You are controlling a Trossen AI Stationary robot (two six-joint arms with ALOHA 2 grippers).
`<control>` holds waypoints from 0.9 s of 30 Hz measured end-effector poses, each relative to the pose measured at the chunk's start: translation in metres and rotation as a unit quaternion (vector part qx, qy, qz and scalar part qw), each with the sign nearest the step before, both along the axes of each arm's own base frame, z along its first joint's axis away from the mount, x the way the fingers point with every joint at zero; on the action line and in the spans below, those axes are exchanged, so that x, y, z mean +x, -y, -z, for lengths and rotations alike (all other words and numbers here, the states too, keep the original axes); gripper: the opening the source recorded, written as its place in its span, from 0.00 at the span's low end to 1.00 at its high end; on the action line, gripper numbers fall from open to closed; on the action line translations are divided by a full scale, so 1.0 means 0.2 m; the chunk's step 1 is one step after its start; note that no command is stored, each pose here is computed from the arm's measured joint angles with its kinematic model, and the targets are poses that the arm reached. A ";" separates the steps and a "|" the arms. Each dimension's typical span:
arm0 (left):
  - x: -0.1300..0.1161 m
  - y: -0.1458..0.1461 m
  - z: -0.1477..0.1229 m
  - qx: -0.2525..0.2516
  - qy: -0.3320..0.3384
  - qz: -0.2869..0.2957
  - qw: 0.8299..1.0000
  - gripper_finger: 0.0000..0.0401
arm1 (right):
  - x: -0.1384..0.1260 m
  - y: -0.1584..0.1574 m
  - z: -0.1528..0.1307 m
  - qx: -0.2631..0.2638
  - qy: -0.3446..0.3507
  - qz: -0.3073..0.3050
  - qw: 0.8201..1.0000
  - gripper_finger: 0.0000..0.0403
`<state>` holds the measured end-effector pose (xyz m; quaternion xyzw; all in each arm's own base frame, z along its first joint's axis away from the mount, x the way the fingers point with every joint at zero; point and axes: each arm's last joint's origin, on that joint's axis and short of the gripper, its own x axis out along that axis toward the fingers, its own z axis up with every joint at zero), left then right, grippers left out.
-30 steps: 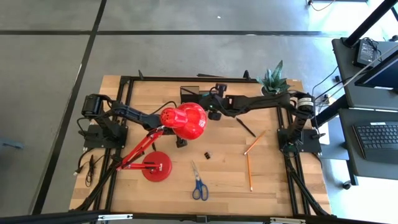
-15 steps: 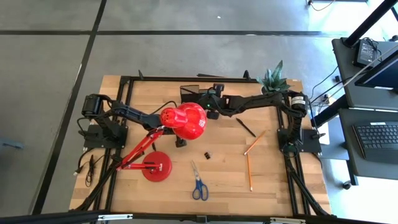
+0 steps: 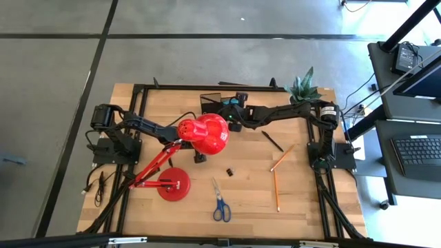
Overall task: Pick and place office supplies into organizer
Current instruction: Put the sticky notes into the desk organizer
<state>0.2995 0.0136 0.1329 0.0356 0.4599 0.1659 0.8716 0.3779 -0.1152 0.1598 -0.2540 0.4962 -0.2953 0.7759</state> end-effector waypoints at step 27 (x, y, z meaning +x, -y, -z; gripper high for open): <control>-0.03 0.00 0.02 0.010 -0.046 0.020 0.999 0.01 | 0.02 0.00 -0.01 0.014 0.039 0.007 0.999 0.08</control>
